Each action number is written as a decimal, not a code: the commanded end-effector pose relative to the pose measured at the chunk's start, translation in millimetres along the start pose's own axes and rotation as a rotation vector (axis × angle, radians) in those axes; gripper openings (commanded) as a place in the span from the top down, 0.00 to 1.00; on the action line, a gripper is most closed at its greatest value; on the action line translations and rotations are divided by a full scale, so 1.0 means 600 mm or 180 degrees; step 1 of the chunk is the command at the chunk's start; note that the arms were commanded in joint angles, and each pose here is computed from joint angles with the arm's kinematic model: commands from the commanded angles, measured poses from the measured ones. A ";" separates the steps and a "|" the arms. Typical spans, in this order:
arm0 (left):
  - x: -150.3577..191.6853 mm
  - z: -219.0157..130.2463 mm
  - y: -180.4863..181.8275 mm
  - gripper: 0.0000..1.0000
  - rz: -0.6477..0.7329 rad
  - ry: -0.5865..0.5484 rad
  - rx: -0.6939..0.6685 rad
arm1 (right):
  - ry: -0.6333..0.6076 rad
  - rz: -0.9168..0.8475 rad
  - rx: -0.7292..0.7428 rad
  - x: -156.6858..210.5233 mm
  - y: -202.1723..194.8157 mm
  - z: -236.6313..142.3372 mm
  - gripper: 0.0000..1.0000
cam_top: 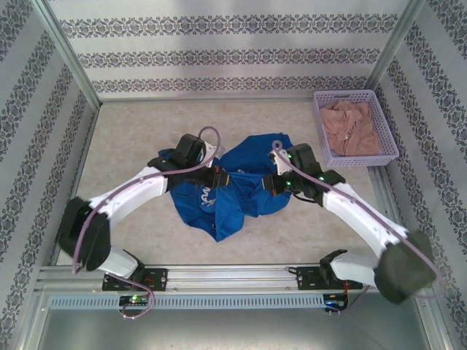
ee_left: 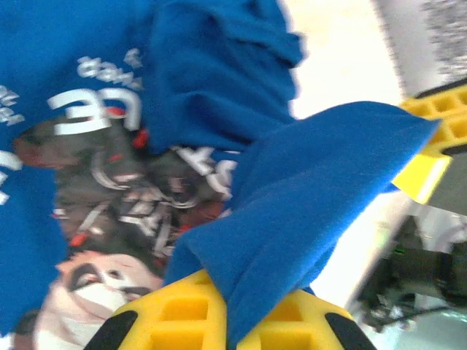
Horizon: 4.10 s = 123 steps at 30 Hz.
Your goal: Fold the inside-out t-shirt
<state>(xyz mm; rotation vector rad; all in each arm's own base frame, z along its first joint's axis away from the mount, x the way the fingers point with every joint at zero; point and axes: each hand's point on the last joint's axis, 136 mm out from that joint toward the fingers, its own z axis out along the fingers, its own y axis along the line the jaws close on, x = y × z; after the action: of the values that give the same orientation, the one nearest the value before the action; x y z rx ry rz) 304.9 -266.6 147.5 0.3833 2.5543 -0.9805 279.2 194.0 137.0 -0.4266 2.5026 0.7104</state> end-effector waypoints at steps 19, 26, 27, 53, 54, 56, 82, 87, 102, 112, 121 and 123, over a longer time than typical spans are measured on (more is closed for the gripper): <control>0.038 0.030 -0.067 0.50 0.1099 -0.0086 -0.0590 | 0.0001 0.1111 -0.1409 -0.043 0.036 0.044 1.00; 0.017 0.081 -0.022 0.45 0.1087 0.0055 -0.0965 | -0.0005 0.1168 -0.1391 -0.035 0.024 0.042 1.00; 0.010 0.089 -0.023 0.45 0.1085 0.0035 -0.0954 | -0.0006 0.1162 -0.1388 -0.034 0.024 0.041 1.00; -0.002 -0.095 -0.095 0.99 0.1357 -0.0574 -0.0153 | -0.0678 0.0931 -0.0970 -0.083 0.004 -0.056 1.00; 0.001 -0.096 -0.092 1.00 0.1334 -0.0575 -0.0133 | -0.0684 0.0899 -0.0979 -0.082 0.007 -0.057 1.00; 0.002 -0.100 -0.083 1.00 0.1250 -0.0565 -0.0139 | -0.0640 0.0875 -0.0901 -0.075 0.004 -0.054 1.00; -0.053 -0.109 -0.099 1.00 -0.0030 -0.0917 0.0615 | -0.0754 -0.0255 0.0248 0.006 0.066 -0.057 0.40; -0.051 -0.110 -0.097 1.00 -0.0021 -0.0923 0.0599 | -0.0678 -0.0039 0.0146 -0.013 0.089 -0.009 0.47; -0.008 -0.133 0.053 1.00 -0.0224 -0.1071 -0.0880 | -0.0952 -0.0096 -0.0424 0.000 0.100 -0.002 1.00; 0.013 -0.094 0.059 0.85 -0.0115 -0.0858 -0.0741 | -0.1035 -0.0034 -0.0923 -0.008 0.120 -0.006 1.00; 0.050 -0.083 0.045 0.51 -0.0327 -0.0668 -0.0472 | -0.0991 0.0056 -0.0852 -0.009 0.110 0.011 1.00; 0.057 -0.082 0.041 0.47 -0.0361 -0.0616 -0.0456 | -0.0984 0.0061 -0.0826 -0.009 0.108 0.012 1.00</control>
<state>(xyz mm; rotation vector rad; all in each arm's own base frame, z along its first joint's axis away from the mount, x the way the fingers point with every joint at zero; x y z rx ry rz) 279.8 -208.0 146.6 0.1111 2.4674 -0.7701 251.2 247.7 144.1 -0.3549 2.1972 1.0085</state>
